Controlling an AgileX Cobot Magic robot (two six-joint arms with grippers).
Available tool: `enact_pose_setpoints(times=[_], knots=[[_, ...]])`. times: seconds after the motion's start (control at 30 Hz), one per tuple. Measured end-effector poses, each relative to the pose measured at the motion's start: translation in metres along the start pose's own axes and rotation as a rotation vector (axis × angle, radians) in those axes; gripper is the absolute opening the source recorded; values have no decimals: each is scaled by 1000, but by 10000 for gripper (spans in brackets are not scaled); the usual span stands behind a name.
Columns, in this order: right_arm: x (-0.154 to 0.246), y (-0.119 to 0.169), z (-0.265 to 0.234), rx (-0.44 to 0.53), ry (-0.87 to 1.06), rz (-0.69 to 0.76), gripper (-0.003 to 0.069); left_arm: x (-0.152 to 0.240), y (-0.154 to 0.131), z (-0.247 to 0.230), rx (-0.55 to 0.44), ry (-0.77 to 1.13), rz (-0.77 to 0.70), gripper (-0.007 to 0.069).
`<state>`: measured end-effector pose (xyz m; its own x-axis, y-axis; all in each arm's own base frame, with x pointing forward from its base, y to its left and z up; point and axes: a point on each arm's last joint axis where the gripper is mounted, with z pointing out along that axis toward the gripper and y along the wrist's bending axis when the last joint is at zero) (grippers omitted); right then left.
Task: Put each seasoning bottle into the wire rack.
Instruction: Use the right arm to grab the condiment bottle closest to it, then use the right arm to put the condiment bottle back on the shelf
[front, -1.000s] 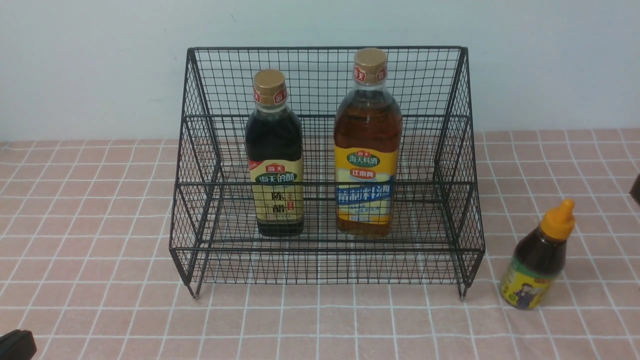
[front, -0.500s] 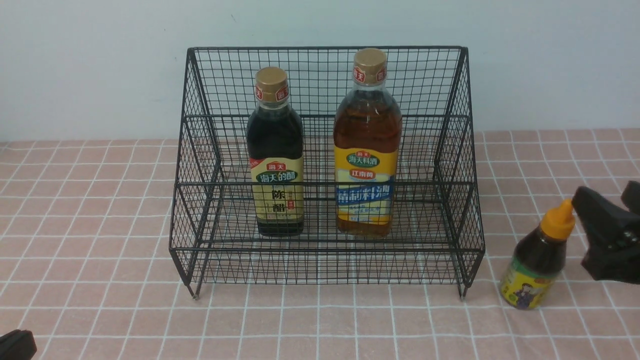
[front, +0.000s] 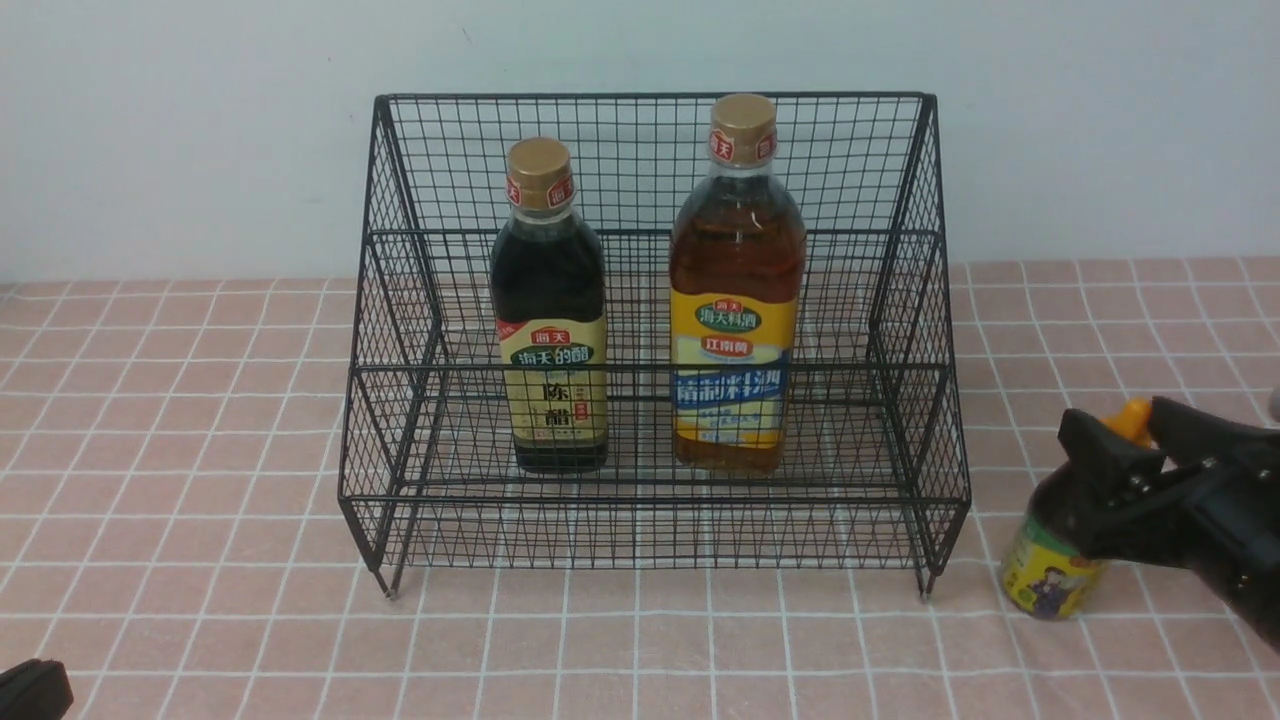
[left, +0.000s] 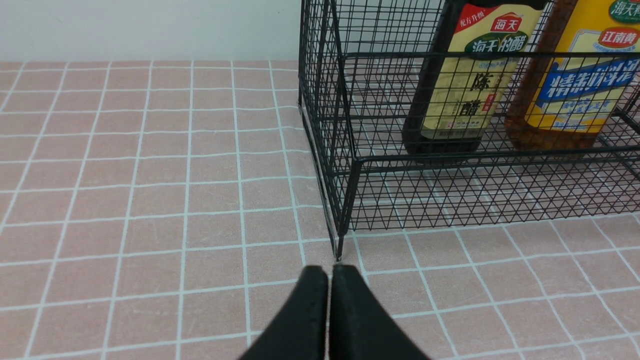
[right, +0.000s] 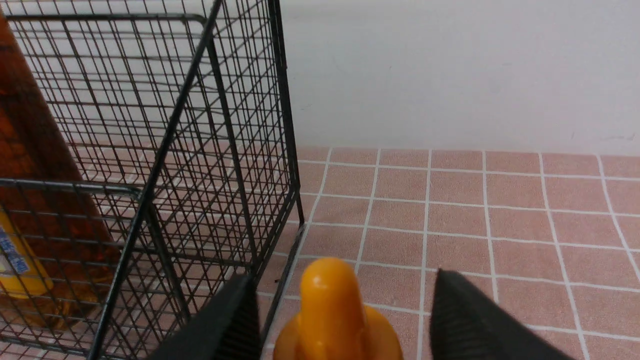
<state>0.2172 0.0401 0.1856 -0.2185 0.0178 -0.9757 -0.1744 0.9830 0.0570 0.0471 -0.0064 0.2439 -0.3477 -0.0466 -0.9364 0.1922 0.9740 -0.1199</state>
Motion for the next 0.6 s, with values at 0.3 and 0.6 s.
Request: enact_pose_setpoints(times=[0.3, 0.6], knots=[[-42, 1, -24, 15, -125, -87, 283, 0, 0, 0, 0, 0, 0, -7], [-127, 9, -56, -29, -341, -45, 283, 0, 0, 0, 0, 0, 0, -7]])
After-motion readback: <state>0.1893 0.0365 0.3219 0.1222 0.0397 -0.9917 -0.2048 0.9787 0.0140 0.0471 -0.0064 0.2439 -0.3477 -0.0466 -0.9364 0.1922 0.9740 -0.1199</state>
